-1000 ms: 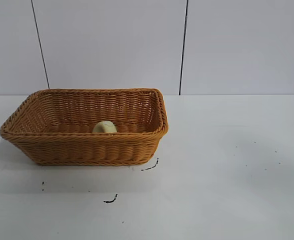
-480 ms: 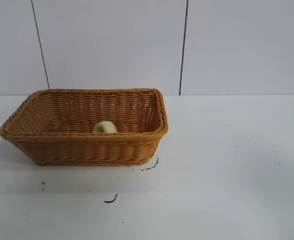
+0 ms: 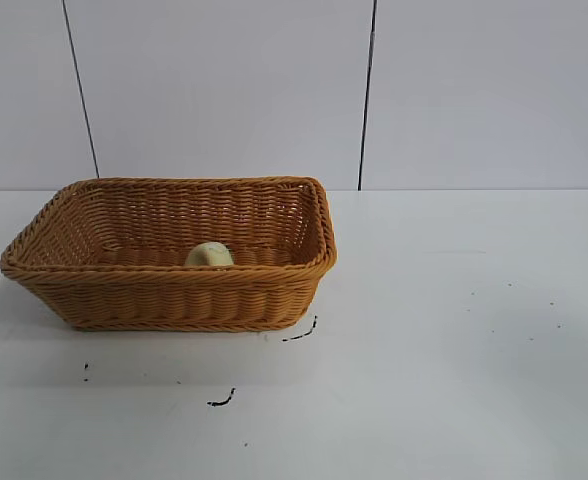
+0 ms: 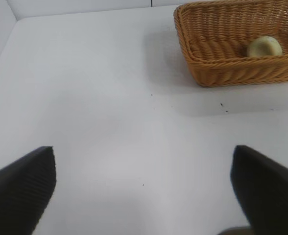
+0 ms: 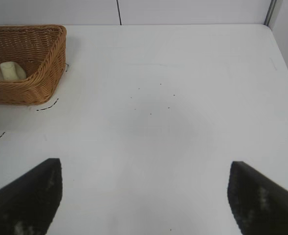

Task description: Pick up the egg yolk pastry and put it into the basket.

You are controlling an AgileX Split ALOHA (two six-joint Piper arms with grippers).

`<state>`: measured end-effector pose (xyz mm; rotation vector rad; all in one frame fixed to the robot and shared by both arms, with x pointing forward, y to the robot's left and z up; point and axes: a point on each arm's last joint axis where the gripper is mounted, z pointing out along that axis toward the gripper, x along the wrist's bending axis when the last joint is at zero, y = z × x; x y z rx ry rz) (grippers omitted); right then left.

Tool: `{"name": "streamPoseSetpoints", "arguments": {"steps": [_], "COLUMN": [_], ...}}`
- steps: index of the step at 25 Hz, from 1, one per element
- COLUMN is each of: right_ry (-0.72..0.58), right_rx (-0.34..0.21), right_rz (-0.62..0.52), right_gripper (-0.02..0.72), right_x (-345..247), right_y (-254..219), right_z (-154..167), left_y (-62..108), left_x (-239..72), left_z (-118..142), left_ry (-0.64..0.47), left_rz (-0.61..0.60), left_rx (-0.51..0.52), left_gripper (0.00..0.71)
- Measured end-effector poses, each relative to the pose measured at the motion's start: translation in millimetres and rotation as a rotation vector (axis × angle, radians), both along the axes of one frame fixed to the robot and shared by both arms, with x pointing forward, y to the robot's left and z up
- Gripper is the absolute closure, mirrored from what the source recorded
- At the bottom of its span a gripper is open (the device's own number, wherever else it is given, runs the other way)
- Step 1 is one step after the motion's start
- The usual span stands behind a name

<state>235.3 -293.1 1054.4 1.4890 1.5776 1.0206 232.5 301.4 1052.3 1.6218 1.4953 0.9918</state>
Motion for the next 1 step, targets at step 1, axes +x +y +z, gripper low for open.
{"name": "streamPoseSetpoints", "arguments": {"steps": [1], "right_ry": [0.0], "right_rx": [0.0], "right_rz": [0.0], "right_gripper": [0.048], "right_x": [0.0], "right_y": [0.0], "right_z": [0.0], "left_y": [0.0], "left_x": [0.0], "left_z": [0.0], "left_ry": [0.0], "left_rz": [0.0], "left_rx": [0.0], "left_gripper": [0.014]}}
